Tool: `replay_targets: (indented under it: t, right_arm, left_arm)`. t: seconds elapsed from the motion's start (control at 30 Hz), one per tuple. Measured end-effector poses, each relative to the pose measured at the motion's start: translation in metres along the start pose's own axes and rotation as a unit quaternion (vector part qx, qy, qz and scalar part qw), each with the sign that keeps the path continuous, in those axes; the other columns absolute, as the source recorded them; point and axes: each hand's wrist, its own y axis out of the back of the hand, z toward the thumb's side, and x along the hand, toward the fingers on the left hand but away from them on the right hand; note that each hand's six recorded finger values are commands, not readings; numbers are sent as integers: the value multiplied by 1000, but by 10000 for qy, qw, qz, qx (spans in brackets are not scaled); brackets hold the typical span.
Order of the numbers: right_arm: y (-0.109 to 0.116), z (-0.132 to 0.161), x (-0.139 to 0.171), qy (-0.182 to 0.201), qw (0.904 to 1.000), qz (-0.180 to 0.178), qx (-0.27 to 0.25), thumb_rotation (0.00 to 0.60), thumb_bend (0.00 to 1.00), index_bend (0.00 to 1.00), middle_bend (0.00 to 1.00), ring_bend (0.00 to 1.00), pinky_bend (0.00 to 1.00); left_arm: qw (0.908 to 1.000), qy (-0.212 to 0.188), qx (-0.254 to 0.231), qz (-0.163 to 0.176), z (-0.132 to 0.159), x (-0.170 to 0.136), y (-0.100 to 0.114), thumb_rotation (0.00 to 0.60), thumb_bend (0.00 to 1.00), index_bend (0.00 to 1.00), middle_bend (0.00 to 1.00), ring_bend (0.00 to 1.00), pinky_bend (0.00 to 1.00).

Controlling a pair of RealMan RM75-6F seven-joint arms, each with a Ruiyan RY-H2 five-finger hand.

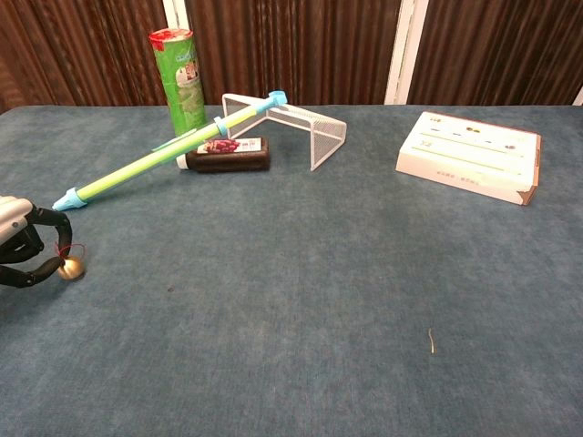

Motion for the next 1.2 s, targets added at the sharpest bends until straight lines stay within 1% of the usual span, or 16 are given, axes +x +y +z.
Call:
replay_targets:
  t: [0.13,0.27,0.33,0.4,0.47,0.53,0.6,0.73,0.87,1.2]
  right_arm:
    - [-1,0,-1,-6,10000,17,13,600,181,0,0,0,0]
    - [-2,1,-2,0,10000,51,-5,600,182,0,0,0,0]
    - [-1,1,-1,23,10000,37,-31,600,181,0,0,0,0]
    - [1,1,0,36,10000,-1,-34,600,181,0,0,0,0]
    - [1,0,0,22,10000,-7,-31,600,181,0,0,0,0]
    - [-1,0,-2,6,10000,28,-26,600,182,0,0,0,0]
    - [-2,0,-2,27,10000,66,-31,600,181,0,0,0,0]
    - [-2,1,-2,47,10000,47,-24,600,181,0,0,0,0]
    - [-6,2,-2,61,9999,139,-19,600,181,0,0,0,0]
    - [-6,3,-2,66,9999,131,-14,600,181,0,0,0,0]
  left_arm:
    - [10000,20,21,91,-3,4,6,600,459,673,1000,1000,1000]
    - [9990,169,45,413,-13,15,24,600,460,666,1000,1000,1000]
    - [9987,207,-51,467,-15,16,29,600,460,663,1000,1000,1000]
    - [9989,122,-240,394,-9,11,28,600,460,663,1000,1000,1000]
    - [9989,-27,-403,249,1,4,24,600,460,663,1000,1000,1000]
    - [9987,-97,-475,186,9,2,22,600,459,660,1000,1000,1000]
    - [9988,-46,-450,197,7,4,23,600,459,654,1000,1000,1000]
    - [9994,36,-258,208,-6,7,23,600,459,653,1000,1000,1000]
    - [9995,-34,-297,124,1,6,19,600,459,644,1000,1000,1000]
    - [9999,-28,-99,59,0,7,9,600,459,600,1000,1000,1000]
